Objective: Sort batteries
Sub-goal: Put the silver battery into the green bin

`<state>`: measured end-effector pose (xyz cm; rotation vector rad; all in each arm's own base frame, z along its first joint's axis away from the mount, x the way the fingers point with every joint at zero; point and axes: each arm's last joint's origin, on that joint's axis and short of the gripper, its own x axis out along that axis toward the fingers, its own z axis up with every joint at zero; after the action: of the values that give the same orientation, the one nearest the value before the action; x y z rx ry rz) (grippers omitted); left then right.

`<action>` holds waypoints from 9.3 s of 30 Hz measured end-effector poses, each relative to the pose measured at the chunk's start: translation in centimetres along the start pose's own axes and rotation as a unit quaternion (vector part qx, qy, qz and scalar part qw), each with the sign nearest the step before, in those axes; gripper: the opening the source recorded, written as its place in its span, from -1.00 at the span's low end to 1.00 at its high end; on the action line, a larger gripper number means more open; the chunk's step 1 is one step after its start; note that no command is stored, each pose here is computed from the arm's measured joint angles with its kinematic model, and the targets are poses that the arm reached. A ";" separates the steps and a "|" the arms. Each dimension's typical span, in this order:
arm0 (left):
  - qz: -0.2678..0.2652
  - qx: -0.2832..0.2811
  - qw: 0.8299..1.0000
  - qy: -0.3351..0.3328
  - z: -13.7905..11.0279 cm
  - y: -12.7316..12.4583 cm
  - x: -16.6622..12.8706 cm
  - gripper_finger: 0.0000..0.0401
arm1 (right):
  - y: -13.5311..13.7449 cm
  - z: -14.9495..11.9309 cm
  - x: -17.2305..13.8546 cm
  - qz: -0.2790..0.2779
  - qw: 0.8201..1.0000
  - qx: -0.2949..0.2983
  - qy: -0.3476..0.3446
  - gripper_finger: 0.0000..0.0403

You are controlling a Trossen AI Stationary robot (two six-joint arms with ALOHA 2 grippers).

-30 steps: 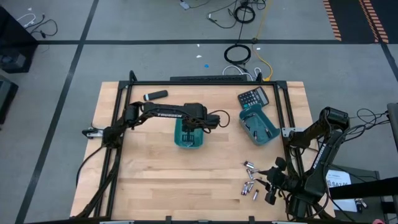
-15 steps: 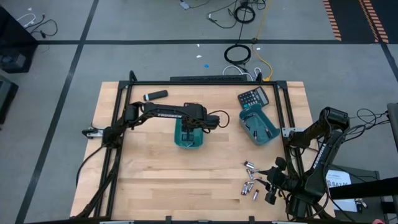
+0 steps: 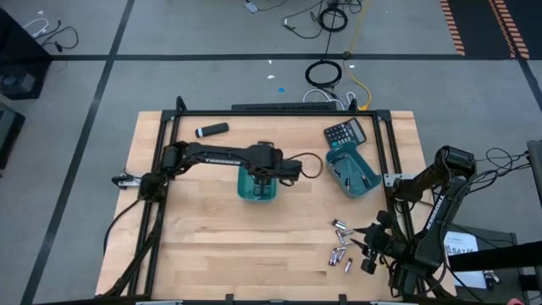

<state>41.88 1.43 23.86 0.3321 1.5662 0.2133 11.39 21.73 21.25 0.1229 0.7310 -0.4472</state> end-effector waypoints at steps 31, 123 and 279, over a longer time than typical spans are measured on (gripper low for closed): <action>-0.085 0.093 0.932 -0.339 3.8 -15.1 -5.9 -0.07 | 2.2 1.5 4.7 0.144 0.954 -0.145 0.218 -0.32; 0.170 -0.160 0.901 -0.367 -8.1 -12.4 -9.2 -0.07 | -2.5 13.7 16.3 0.119 0.956 -0.268 0.015 -0.89; 0.009 -0.348 0.846 -0.403 -7.7 -8.4 -5.4 -0.07 | 1.0 -0.2 6.4 0.157 0.913 -0.230 0.299 -0.02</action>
<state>33.57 -7.71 26.32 -0.1449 0.5761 0.5574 15.92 20.46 16.78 -0.0731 1.3781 0.0947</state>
